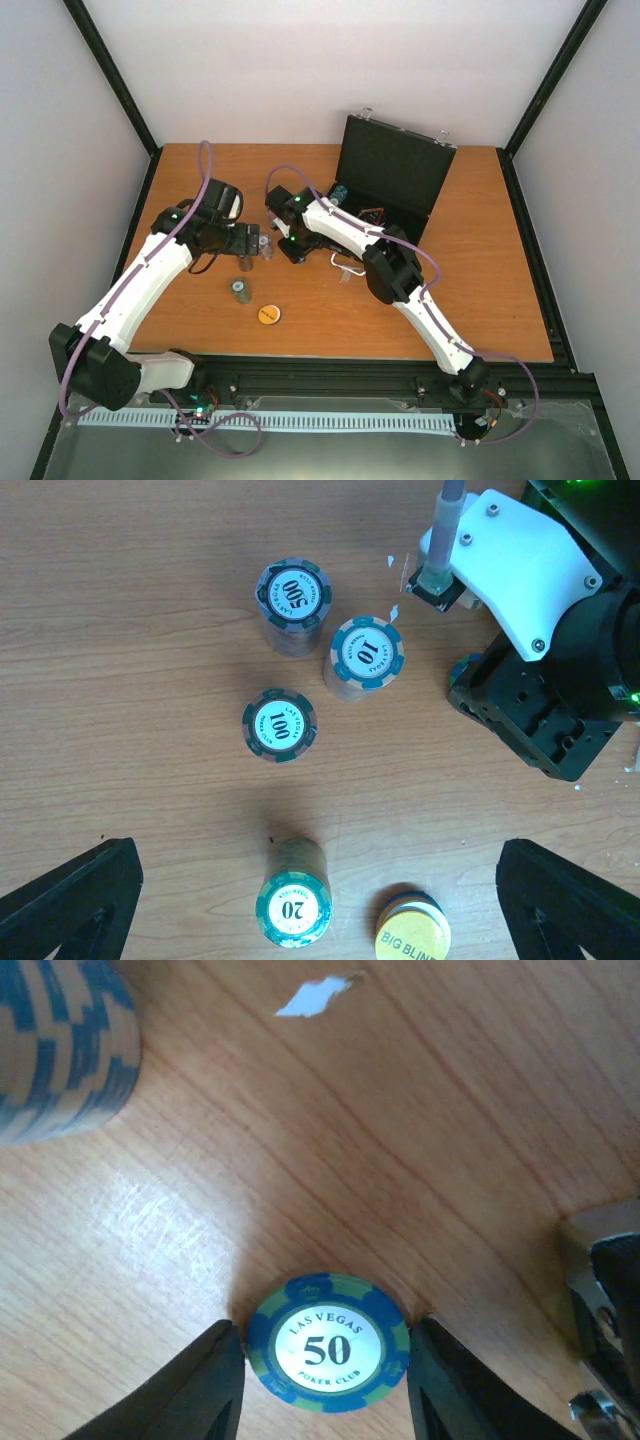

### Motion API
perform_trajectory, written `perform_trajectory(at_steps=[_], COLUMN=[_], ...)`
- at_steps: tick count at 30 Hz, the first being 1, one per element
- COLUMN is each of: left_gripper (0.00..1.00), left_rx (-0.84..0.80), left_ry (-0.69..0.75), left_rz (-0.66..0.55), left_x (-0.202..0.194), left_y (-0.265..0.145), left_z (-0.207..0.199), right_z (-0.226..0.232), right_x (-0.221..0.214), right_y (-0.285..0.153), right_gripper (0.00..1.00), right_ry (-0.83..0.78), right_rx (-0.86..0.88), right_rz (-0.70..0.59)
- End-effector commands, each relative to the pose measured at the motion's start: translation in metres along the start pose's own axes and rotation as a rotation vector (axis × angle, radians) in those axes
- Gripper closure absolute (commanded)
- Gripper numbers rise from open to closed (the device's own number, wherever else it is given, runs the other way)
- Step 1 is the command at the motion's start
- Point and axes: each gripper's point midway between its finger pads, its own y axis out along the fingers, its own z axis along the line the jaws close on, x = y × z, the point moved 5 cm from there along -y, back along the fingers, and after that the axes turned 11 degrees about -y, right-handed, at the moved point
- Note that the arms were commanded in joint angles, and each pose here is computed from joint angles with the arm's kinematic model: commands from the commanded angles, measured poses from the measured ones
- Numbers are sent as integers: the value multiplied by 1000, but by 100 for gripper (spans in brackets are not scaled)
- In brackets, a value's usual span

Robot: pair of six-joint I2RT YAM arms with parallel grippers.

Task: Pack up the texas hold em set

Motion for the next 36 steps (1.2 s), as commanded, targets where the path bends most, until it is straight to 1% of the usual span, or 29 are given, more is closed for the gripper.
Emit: perform_trajectory(at_steps=[1,6,9,16,22,28,31,36], left_gripper=[0,0,0,0,0,0,0,0], left_rx=[-14,-17,-19,-14,-13,-17,-23,-27], left_ry=[2,3,3,9,11,4,-2,-7], left_rz=[-18,-17,-20,-25,-23,-21,-18,-20], left_x=[3,3,4,5,4,3,1,0], left_y=[-2,-1,-2,-3,-2,-1,0,0], left_z=[-1,-2,-3,-2,-1,-1,-2,-2], right_z=[9,8,7,6,13,28,36,33], right_x=[-22,-25,-22,-12,-30,-49,-49,-29], right_y=[33,29,23,-7,-12,-9,-12,-38], right_gripper=[58,64,64,65,71,72,74,74], right_ry=[11,9,10,0,5,19,12,-2], right_rx=[55,42,32,10,44,76,85,33], right_rz=[116,121,104,41,87,90,58,-86])
